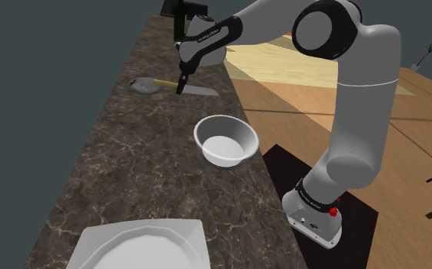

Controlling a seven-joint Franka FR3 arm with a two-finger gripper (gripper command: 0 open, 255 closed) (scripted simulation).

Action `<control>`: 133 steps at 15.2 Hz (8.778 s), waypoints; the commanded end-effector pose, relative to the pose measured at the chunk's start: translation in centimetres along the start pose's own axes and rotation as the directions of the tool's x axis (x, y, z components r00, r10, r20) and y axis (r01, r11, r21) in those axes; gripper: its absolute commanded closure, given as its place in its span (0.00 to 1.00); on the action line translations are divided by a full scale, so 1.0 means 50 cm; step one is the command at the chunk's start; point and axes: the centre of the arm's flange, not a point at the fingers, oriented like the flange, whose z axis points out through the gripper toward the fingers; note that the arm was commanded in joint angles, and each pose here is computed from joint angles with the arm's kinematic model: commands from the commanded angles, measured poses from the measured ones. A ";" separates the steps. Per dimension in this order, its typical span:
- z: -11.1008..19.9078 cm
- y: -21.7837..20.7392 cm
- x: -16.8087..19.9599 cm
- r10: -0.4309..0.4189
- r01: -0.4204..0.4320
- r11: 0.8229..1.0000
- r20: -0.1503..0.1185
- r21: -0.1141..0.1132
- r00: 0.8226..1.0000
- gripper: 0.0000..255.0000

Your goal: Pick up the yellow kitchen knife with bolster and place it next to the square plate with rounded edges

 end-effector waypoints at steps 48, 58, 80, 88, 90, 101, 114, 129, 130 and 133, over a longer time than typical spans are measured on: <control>-0.280 -0.136 0.014 0.000 0.000 1.000 0.000 0.000 1.000 1.00; -0.337 -0.383 -0.059 0.000 0.000 1.000 0.000 0.000 1.000 1.00; -0.460 -0.927 -0.222 0.000 0.000 1.000 0.000 0.000 1.000 1.00; -0.505 -1.125 -0.281 0.000 0.000 1.000 0.000 0.000 1.000 1.00; -0.516 -1.174 -0.296 0.000 0.000 1.000 0.000 0.000 1.000 1.00; -0.578 -1.446 -0.377 0.000 0.000 1.000 0.000 0.000 1.000 1.00; -0.651 -1.768 -0.473 0.000 0.000 1.000 0.000 0.000 1.000 1.00; -0.533 -1.848 -0.526 0.000 0.000 1.000 0.000 0.000 1.000 1.00; -0.523 -1.849 -0.529 0.000 0.000 1.000 0.000 0.000 1.000 1.00; -0.493 -1.854 -0.537 0.000 0.000 1.000 0.000 0.000 1.000 1.00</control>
